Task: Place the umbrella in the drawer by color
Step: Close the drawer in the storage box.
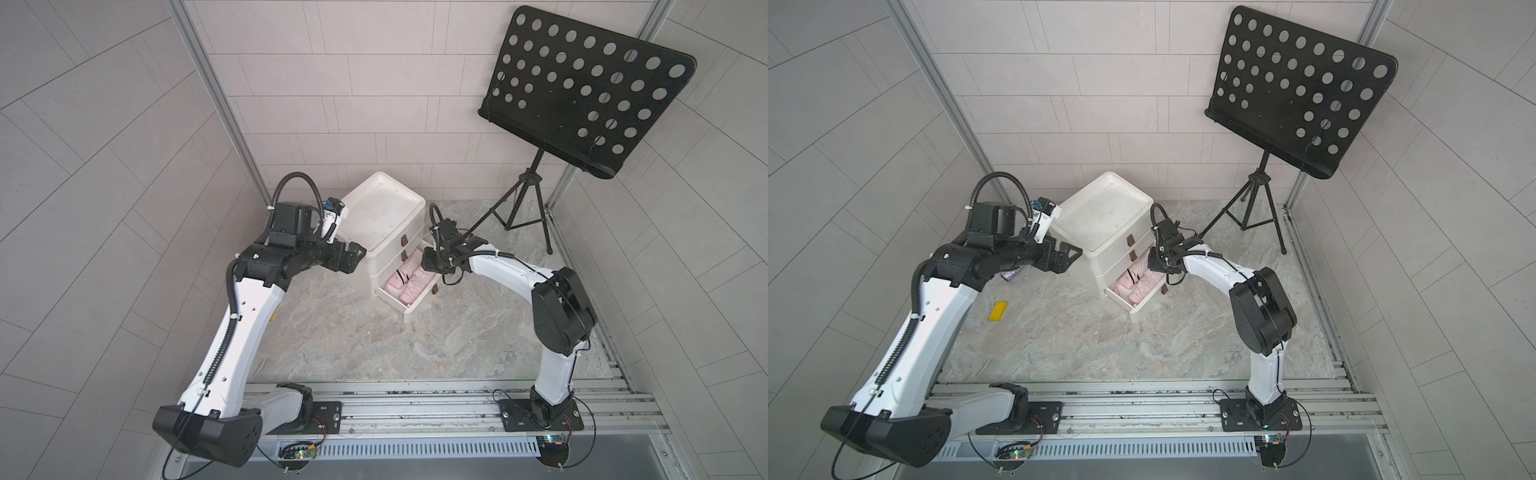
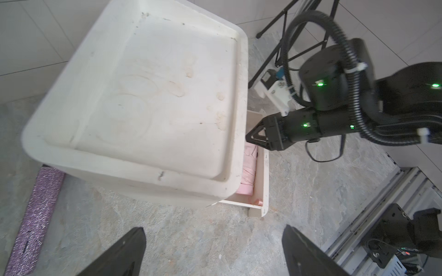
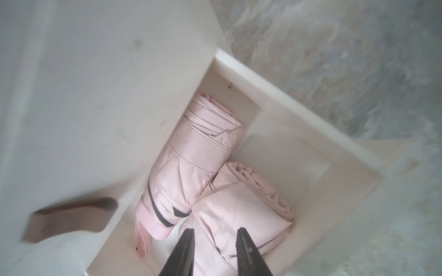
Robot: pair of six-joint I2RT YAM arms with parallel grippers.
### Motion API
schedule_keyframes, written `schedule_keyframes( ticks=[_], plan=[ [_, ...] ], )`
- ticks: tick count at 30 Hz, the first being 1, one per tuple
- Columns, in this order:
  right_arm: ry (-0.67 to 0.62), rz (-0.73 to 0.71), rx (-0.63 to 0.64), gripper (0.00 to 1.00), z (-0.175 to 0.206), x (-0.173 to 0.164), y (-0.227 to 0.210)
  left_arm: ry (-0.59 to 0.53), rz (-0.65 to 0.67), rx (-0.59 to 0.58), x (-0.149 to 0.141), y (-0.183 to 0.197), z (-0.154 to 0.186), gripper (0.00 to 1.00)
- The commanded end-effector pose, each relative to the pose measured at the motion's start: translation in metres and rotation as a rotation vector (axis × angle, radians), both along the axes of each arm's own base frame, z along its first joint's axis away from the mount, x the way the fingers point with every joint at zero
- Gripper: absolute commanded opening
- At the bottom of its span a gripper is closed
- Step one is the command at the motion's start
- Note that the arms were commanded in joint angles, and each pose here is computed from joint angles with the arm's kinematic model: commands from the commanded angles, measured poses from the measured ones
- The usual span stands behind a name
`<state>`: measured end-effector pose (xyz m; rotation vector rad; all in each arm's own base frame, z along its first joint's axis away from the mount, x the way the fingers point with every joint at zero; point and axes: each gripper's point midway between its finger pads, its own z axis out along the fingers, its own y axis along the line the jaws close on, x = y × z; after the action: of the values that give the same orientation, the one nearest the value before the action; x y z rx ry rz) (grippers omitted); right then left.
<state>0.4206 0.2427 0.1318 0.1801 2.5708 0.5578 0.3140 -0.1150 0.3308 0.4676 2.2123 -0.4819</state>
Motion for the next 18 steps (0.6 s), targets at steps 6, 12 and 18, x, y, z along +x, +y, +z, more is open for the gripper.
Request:
schedule_keyframes(
  ticks=[6,12,18],
  plan=[
    [-0.157,-0.028,0.119,0.58,0.071,-0.007,-0.023,-0.027,0.044,-0.027,0.043,0.028,0.039,0.99],
    [-0.17,-0.058,0.114,0.68,0.07,-0.025,-0.053,-0.004,-0.029,0.015,0.088,0.025,0.028,1.0],
    [-0.175,-0.041,0.123,0.73,0.063,-0.049,-0.063,0.046,-0.067,0.058,0.139,0.025,0.0,1.0]
  ],
)
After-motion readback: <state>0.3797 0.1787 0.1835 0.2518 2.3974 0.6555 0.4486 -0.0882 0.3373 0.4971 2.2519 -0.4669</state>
